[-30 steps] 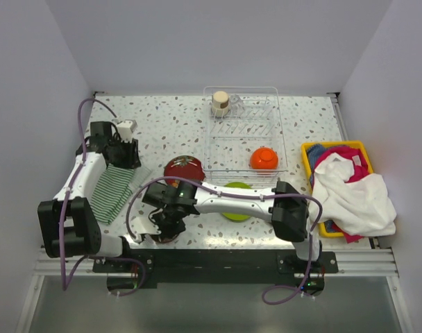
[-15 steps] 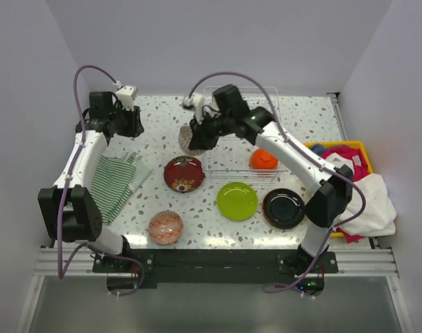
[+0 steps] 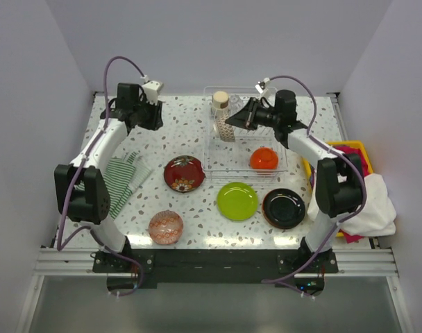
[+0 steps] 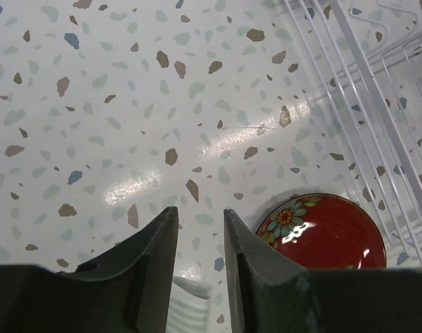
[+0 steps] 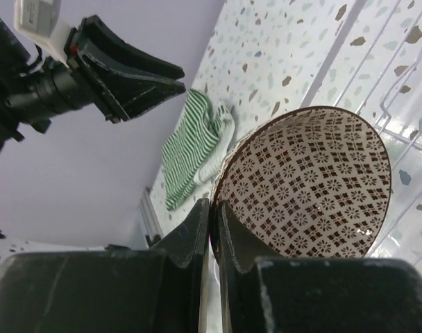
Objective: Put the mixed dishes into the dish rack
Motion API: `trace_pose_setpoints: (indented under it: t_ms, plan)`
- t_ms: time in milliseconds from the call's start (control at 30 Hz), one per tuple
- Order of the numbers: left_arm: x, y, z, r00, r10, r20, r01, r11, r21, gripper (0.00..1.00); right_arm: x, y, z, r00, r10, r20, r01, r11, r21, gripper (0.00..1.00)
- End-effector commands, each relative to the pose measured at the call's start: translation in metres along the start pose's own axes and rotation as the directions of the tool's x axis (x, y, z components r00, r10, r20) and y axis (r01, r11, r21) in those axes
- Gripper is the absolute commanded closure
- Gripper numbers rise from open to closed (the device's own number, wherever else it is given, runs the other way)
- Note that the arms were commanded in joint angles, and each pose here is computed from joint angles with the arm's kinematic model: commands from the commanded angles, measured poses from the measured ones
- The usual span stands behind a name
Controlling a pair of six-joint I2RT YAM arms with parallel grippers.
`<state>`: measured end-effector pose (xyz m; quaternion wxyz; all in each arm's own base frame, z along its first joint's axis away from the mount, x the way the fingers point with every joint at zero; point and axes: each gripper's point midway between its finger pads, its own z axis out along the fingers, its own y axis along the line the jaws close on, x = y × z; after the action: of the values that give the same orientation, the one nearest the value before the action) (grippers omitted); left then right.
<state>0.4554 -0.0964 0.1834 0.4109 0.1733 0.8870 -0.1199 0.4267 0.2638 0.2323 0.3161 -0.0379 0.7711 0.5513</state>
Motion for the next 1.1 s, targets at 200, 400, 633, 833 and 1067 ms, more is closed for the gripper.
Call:
trace_pose_setpoints:
  t_ms: [200,400,633,833,1067]
  plan:
    - [-0.012,0.021,0.02,0.999,0.054,-0.009,-0.055,0.995,-0.089,0.63,-0.023,-0.008,-0.008,0.972,0.191,0.135,-0.168,0.972,-0.165,1.0]
    - [-0.005,0.021,0.027,0.998,0.056,-0.028,-0.058,0.994,-0.093,0.62,-0.007,-0.032,-0.003,0.959,0.263,0.109,-0.251,0.961,-0.116,1.0]
    - [0.0,0.022,0.03,0.998,0.054,-0.038,-0.058,0.993,-0.098,0.62,0.012,-0.057,-0.001,0.942,0.323,0.088,-0.318,0.946,-0.062,1.0]
    - [0.0,0.023,0.033,0.998,0.052,-0.037,-0.055,0.993,-0.101,0.62,0.026,-0.071,0.0,0.938,0.34,0.066,-0.34,0.94,-0.013,1.0]
    - [0.001,0.022,0.041,0.998,0.041,-0.038,-0.044,0.995,-0.088,0.62,0.046,-0.092,-0.004,0.948,0.318,0.016,-0.318,0.941,0.112,1.0]
